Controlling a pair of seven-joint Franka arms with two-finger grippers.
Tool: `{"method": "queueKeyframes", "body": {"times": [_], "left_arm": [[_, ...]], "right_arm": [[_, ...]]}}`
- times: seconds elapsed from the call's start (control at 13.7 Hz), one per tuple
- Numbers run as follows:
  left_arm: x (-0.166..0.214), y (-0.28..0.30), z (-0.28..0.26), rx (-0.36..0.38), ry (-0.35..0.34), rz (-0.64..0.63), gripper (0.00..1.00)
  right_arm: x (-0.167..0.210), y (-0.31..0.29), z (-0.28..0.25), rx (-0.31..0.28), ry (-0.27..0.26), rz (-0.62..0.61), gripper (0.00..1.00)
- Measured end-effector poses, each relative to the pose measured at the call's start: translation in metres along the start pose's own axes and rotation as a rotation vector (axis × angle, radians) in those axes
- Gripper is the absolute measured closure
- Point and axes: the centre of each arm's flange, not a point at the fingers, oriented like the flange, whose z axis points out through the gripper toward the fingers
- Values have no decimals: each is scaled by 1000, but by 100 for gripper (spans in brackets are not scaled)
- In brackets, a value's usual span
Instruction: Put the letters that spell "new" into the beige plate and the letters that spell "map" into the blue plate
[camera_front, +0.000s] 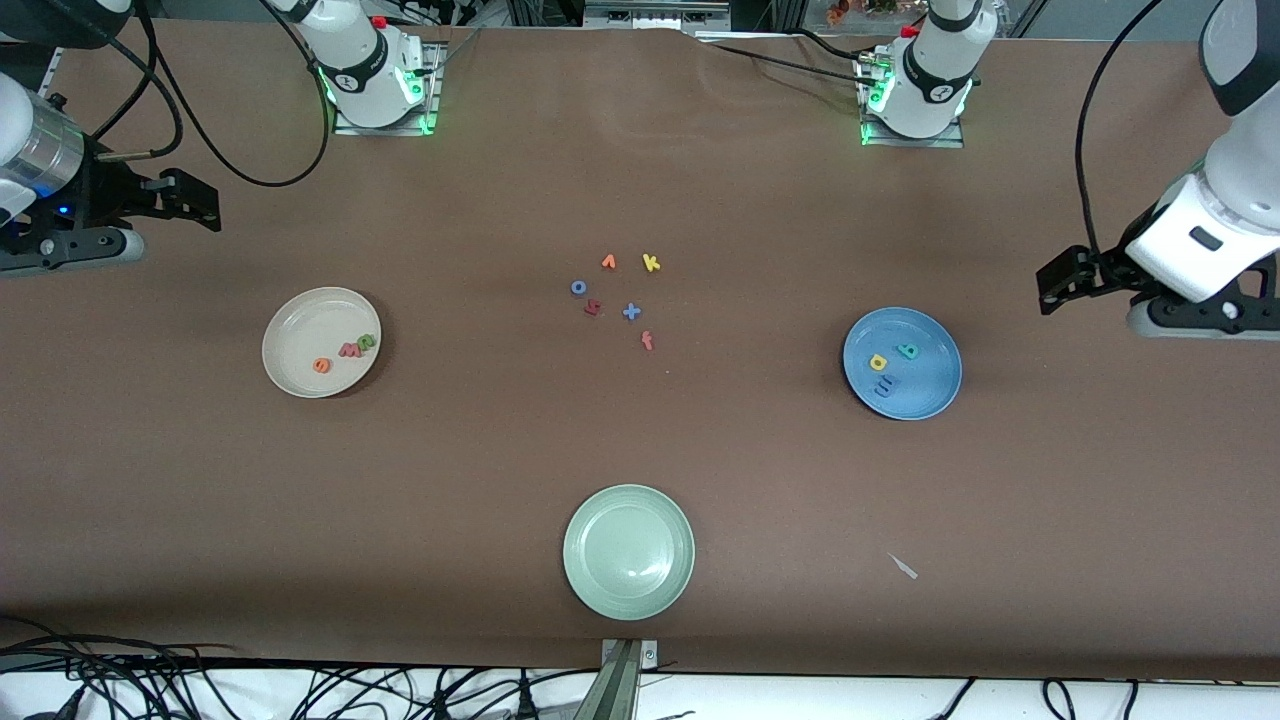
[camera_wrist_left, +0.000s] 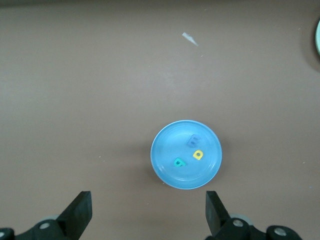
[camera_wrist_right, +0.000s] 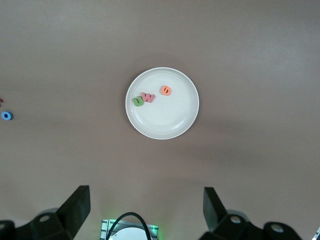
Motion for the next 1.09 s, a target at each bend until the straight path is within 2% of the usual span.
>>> {"method": "queueKeyframes", "body": {"times": [0.36,0.8,1.09], "left_arm": [[-19,3,-8,-3,-9,14,0],[-25,6,-13,-2,-24,20,0],[-22,6,-21,-3,-7,19,0]], "right_arm": [[2,-1,3,1,-6,-3,0],[3,-1,5,1,-10,35,0],[3,3,8,3,-18,44,0]]}}
